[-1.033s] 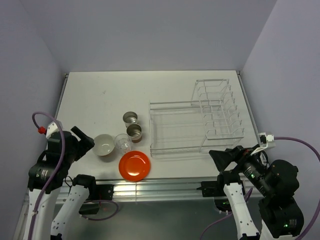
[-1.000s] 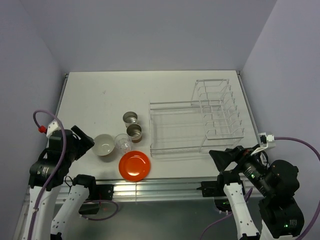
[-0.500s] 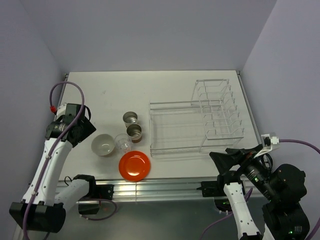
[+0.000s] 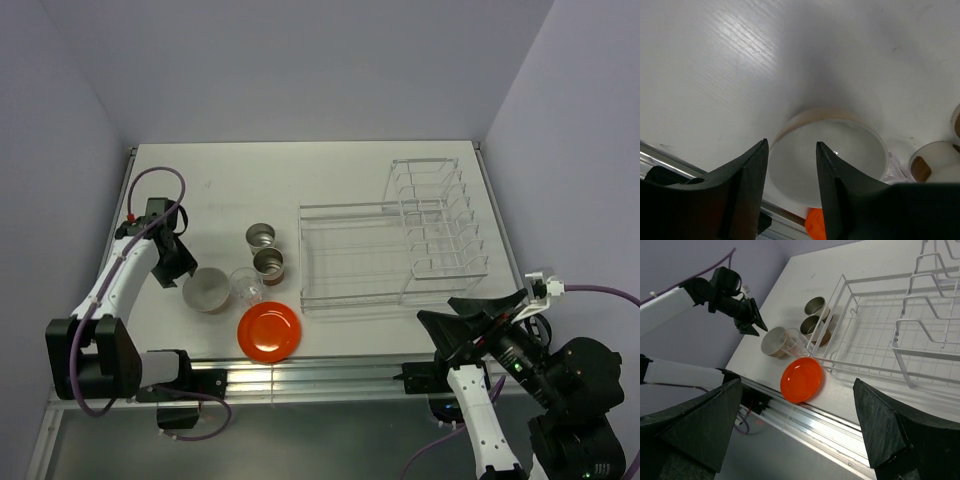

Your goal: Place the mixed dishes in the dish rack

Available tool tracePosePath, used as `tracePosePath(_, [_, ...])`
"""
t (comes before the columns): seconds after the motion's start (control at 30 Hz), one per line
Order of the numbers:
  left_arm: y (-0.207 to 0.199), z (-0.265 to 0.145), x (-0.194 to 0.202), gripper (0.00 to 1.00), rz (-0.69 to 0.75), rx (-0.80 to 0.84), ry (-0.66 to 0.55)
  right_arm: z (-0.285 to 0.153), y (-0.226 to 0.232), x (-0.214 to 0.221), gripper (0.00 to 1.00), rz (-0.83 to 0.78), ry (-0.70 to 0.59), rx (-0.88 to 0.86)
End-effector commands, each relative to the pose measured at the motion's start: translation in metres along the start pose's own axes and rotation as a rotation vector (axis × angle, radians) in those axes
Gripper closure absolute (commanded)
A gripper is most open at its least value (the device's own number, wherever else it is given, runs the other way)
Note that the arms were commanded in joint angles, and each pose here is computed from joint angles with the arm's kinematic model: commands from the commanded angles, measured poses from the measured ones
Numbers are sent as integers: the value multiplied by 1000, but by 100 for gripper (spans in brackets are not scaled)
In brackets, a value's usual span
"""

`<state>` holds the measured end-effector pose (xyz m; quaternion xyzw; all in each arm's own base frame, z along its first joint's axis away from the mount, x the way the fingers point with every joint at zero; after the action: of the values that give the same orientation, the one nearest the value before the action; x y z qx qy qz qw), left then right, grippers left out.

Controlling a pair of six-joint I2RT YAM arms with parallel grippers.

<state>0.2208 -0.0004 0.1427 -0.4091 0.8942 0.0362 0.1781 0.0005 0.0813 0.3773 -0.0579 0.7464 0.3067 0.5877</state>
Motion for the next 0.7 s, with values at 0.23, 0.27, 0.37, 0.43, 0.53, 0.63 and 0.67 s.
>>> tracePosePath(0.23, [-2,28,12,56,57,-64,128,5,2,-20,0,-42,-31,-39])
tracePosePath(0.27, [-1,29,13,57,57,-71,132,5,2,-20,0,-44,-33,-38])
tracePosePath(0.37, [-1,32,14,57,62,-83,141,6,1,-21,0,-45,-29,-40])
tracePosePath(0.43, [-1,36,16,56,67,-89,160,6,0,-21,0,-50,-29,-45])
tracePosePath(0.53, [-1,40,18,59,75,-100,179,8,-2,-20,0,-53,-26,-40])
tracePosePath(0.63, [-3,42,19,62,81,-95,190,10,-4,-19,0,-53,-21,-37])
tracePosePath(0.67, [-3,42,19,64,82,-91,191,10,-5,-18,0,-53,-22,-36])
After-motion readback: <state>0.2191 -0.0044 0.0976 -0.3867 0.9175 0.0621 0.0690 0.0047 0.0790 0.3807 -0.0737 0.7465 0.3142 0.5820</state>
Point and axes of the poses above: each gripper's point midway between its finger pads, its own z axis out along the fingers, its own y axis along the line the jaws close on, x = y × z, the point moved 5 cm from there along -z, back along the fingers, and after that the axes turned 9 degrees about -z, right-handed, at the moved point
